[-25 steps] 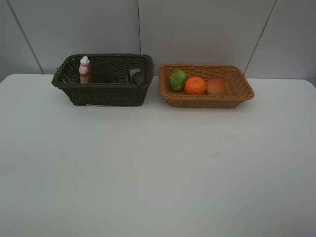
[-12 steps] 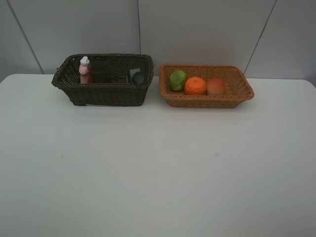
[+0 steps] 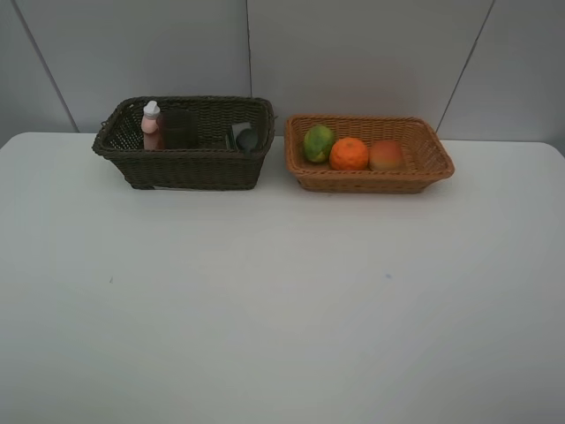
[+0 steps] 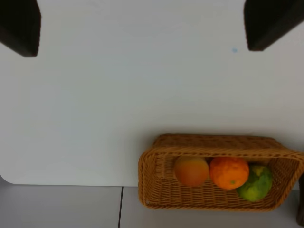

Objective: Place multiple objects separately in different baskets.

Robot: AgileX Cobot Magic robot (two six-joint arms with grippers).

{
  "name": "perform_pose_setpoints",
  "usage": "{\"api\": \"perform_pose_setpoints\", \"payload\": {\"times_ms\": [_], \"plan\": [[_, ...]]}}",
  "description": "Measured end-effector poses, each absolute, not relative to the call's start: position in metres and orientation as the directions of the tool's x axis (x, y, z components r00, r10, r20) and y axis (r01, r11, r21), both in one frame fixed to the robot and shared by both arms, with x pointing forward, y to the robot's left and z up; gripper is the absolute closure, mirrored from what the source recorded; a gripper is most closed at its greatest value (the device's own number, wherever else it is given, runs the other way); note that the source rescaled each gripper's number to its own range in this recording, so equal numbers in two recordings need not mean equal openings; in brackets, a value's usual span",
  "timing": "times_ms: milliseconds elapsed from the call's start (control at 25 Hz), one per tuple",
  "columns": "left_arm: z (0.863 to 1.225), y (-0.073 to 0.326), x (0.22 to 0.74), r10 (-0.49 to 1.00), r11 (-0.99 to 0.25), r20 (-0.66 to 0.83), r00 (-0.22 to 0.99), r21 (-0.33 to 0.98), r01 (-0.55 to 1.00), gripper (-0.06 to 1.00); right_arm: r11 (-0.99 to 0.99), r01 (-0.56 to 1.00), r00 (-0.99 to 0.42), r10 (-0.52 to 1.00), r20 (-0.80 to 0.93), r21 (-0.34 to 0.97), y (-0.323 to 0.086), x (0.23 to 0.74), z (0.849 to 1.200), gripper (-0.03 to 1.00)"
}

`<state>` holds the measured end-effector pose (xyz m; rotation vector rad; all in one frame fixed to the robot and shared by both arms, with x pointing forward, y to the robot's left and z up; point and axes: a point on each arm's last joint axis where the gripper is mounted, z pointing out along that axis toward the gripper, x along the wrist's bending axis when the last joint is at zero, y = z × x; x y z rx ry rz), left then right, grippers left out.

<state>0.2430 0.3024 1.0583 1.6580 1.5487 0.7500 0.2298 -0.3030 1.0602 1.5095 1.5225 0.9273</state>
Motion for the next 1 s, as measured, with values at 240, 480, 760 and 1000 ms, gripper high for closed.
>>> {"api": "perform_pose_setpoints", "payload": {"times_ms": [240, 480, 760, 1000], "plan": [[1.055, 0.305, 0.230, 0.991, 0.006, -0.066, 0.112, 0.884, 0.467, -0.06, 0.026, 0.427, 0.014, 0.999, -0.036, 0.904, -0.303, 0.230, 1.060, 0.10], [1.054, 0.304, 0.232, 0.991, 0.004, -0.063, 0.116, 0.892, 0.453, -0.06, 0.026, 0.427, 0.014, 0.999, -0.035, 0.904, -0.303, 0.230, 1.060, 0.10], [1.054, 0.305, 0.232, 0.992, 0.002, -0.058, 0.111, 0.893, 0.451, -0.06, 0.026, 0.427, 0.014, 0.999, -0.035, 0.904, -0.303, 0.230, 1.060, 0.10], [1.054, 0.304, 0.232, 0.998, 0.037, -0.056, 0.029, 0.893, 0.449, -0.06, 0.026, 0.427, 0.014, 0.999, -0.035, 0.904, -0.303, 0.230, 1.060, 0.10]]}}
